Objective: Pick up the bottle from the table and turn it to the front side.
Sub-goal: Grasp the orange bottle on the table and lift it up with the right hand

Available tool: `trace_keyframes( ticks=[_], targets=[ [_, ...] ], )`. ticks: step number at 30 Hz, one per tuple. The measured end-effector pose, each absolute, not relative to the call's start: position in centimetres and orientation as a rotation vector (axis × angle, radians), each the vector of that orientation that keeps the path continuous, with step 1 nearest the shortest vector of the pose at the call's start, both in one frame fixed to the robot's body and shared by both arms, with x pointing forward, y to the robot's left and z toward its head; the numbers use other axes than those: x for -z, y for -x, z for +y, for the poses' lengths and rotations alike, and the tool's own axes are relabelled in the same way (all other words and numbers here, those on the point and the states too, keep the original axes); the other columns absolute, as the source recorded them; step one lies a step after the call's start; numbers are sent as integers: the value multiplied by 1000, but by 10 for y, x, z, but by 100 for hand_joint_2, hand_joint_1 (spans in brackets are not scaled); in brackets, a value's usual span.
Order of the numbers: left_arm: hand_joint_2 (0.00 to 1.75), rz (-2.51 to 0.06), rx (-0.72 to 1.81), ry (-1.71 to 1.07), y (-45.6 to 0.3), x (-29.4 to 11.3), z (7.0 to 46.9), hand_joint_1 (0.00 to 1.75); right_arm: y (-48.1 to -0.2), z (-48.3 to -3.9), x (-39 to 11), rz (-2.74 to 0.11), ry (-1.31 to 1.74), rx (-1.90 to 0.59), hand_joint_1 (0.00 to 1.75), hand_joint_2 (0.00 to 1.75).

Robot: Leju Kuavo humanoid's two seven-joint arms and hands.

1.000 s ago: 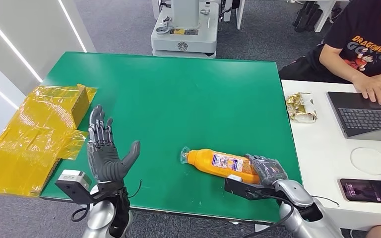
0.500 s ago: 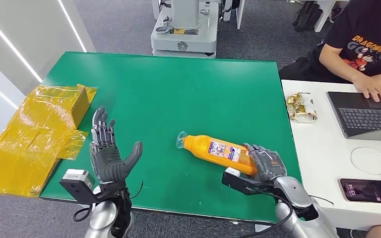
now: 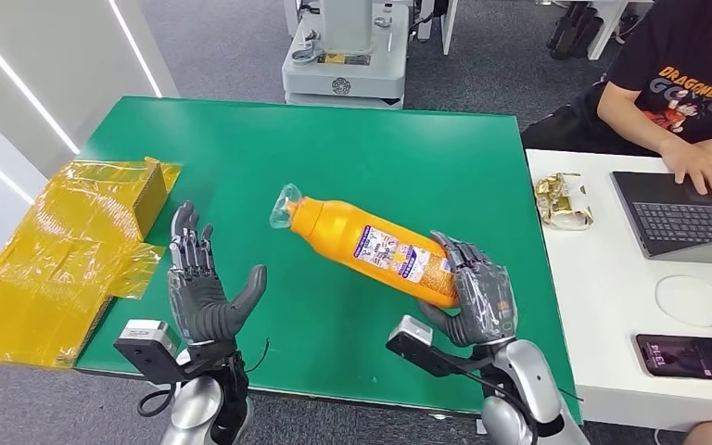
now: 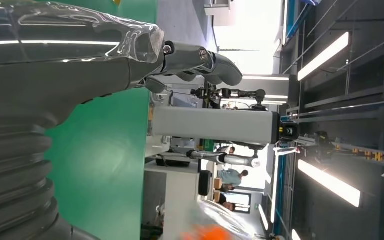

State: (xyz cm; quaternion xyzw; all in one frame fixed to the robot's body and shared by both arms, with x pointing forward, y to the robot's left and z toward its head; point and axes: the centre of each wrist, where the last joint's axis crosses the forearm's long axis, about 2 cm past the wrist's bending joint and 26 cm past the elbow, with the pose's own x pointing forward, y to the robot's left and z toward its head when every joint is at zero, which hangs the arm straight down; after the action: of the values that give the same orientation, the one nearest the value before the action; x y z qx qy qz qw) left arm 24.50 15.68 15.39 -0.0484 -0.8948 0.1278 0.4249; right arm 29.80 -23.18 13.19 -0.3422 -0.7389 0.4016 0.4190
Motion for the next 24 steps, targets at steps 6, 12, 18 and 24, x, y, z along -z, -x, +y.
trace_keyframes(
  ticks=[6,12,18,24],
  targets=[
    [175,-2241,-324,120,-242,-151,156,0,-271,-210,-133,-2044,839,-809,175,175],
    [175,-2200,-330,200,-234,-146,150,0,-250,-188,-132,-2099,747,-706,175,175],
    [175,-2125,-291,445,-223,-141,139,0,-237,-185,-123,-2104,632,-628,175,175],
    [175,-2108,-210,528,-217,-138,133,0,-237,-185,-118,-2111,584,-602,175,175]
  ],
)
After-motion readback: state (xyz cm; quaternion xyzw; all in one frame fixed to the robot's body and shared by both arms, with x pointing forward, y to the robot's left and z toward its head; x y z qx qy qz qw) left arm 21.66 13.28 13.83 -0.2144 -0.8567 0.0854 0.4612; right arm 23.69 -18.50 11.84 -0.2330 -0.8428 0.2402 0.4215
